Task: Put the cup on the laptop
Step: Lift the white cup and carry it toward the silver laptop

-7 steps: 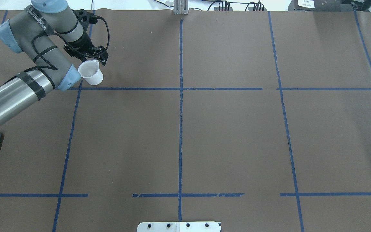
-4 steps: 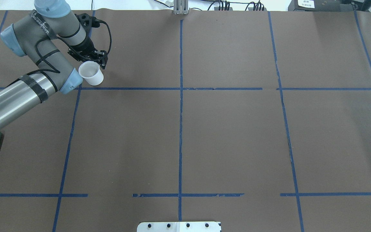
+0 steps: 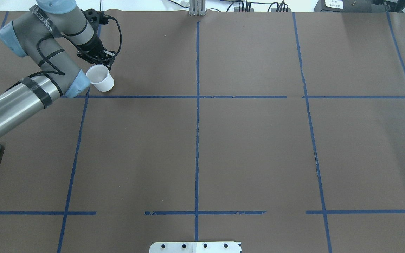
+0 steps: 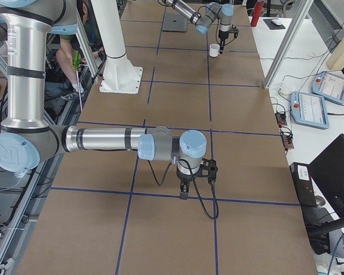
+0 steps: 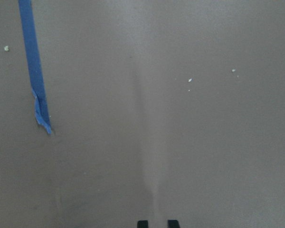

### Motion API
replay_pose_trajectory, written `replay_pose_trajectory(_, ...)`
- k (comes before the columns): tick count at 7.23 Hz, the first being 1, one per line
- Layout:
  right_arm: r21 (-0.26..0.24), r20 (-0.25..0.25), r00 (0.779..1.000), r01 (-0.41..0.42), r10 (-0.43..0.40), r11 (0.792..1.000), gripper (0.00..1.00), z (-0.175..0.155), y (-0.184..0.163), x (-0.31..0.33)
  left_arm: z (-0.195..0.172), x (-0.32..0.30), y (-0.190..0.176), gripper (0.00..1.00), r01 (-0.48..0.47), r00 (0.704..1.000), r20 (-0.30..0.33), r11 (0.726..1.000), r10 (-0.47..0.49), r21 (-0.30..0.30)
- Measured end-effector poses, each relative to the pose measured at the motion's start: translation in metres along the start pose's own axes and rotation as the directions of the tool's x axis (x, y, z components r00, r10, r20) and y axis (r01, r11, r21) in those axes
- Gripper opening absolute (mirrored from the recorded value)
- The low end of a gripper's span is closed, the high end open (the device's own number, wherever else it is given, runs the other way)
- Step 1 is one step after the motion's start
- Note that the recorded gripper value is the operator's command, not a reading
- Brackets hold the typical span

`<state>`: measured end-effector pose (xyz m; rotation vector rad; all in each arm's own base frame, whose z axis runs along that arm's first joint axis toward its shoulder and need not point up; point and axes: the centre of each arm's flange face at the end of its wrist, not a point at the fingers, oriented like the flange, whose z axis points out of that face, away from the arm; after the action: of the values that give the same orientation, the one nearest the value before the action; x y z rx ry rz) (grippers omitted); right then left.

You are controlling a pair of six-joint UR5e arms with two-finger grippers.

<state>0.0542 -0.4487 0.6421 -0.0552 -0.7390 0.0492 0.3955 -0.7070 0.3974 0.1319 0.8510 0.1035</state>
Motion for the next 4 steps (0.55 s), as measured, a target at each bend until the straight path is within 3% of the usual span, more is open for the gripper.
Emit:
replay_pose_trajectory(2, 0.0, 0.0, 1.0, 0.0, 0.0, 1.0, 1.0, 0.0, 0.0, 0.0, -0.036, -0.018, -0.011, 0.0, 0.026, 1.0, 0.014, 0.999, -0.026, 0.023)
replay_pose_trajectory(4, 0.0, 0.0, 1.0, 0.0, 0.0, 1.0, 1.0, 0.0, 0.0, 0.0, -0.07, -0.061, 0.007, 0.0, 0.03, 0.999, 0.036, 0.999, -0.032, 0.034)
